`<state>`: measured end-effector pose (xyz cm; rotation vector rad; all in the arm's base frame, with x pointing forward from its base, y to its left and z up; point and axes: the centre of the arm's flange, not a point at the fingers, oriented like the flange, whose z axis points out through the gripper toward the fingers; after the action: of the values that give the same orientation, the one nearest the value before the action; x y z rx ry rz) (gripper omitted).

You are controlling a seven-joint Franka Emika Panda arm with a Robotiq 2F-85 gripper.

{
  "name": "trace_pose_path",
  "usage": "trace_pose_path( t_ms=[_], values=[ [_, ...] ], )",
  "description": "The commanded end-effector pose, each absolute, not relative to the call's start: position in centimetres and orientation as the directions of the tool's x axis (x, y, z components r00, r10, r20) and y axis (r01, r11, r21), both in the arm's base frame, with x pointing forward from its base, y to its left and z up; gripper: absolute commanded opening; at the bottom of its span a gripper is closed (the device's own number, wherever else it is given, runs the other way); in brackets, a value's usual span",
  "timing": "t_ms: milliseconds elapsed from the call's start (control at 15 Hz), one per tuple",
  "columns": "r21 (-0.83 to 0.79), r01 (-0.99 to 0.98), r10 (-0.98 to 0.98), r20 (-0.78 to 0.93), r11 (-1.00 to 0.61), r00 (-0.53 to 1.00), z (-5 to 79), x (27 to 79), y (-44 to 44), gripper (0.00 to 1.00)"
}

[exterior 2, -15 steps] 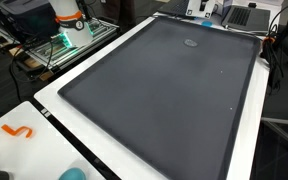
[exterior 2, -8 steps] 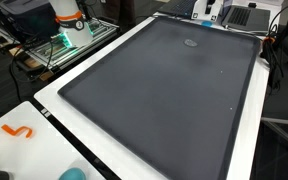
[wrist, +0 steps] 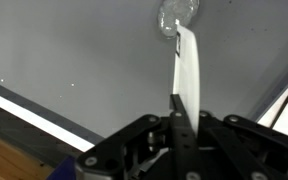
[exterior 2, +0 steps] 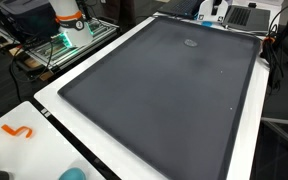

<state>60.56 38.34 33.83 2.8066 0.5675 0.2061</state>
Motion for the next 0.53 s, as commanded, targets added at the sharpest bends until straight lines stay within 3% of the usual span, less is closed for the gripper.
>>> trace_pose_path(
  t_ms=[0, 467],
  values=[
    [0.239, 0.348, 0.383, 0.115, -0.906, 0.917, 33.7, 61.4, 37.2, 0.01],
    [0.059, 0.322, 0.327, 0.139, -0.945, 0.935, 34.6, 62.8, 33.8, 0.01]
  ],
)
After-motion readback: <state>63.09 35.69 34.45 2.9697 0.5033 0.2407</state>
